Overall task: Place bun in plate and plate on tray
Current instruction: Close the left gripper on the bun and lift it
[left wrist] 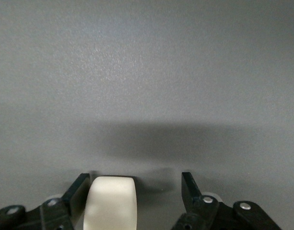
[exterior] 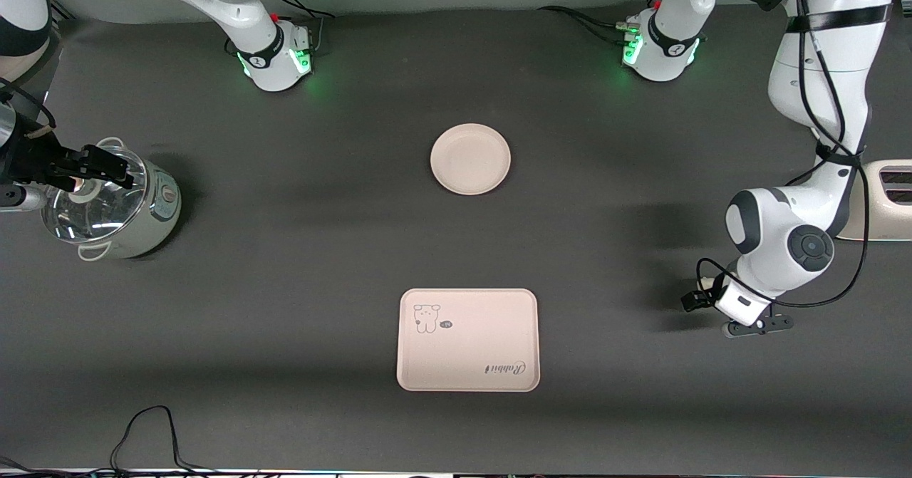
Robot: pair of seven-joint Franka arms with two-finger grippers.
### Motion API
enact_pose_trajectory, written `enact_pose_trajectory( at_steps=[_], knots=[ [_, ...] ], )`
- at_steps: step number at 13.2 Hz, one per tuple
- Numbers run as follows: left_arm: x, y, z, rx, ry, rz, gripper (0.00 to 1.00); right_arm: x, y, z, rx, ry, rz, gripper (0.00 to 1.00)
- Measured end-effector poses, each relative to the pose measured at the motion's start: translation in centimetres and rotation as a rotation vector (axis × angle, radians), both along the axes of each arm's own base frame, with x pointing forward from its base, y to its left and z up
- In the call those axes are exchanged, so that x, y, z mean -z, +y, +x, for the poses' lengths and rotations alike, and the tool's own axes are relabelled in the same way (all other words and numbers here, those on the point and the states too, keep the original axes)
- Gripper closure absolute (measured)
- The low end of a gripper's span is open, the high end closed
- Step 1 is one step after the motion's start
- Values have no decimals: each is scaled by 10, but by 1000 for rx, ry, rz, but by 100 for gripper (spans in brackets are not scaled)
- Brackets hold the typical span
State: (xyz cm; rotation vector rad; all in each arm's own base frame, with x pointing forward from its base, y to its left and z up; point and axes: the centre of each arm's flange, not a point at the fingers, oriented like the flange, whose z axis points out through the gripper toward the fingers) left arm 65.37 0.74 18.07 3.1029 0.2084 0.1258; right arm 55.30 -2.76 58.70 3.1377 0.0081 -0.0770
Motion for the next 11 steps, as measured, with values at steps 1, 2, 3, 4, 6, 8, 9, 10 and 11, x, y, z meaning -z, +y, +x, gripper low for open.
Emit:
enact_pose_trajectory(
  at_steps=[1,2,3,4,6,8,9,10,11],
  knots=[
    [1,0,-1,6,9,4,19,0,0,0,0,1,0,0],
    [1,0,-2,11,15,8,20,1,0,0,0,2,0,0],
    [2,0,-2,15,21,10,23,1,0,1,0,2,0,0],
    [3,0,-3,23,30,15,23,1,0,1,0,2,0,0],
    [5,0,-6,51,67,37,23,2,0,1,0,2,0,0],
    [3,0,-8,60,91,45,23,2,0,1,0,2,0,0],
    [1,0,-7,61,91,46,28,2,0,1,0,2,0,0],
    [0,0,-7,62,91,47,30,2,0,1,0,2,0,0],
    [-1,0,-7,62,92,47,41,2,0,1,0,2,0,0]
  ],
)
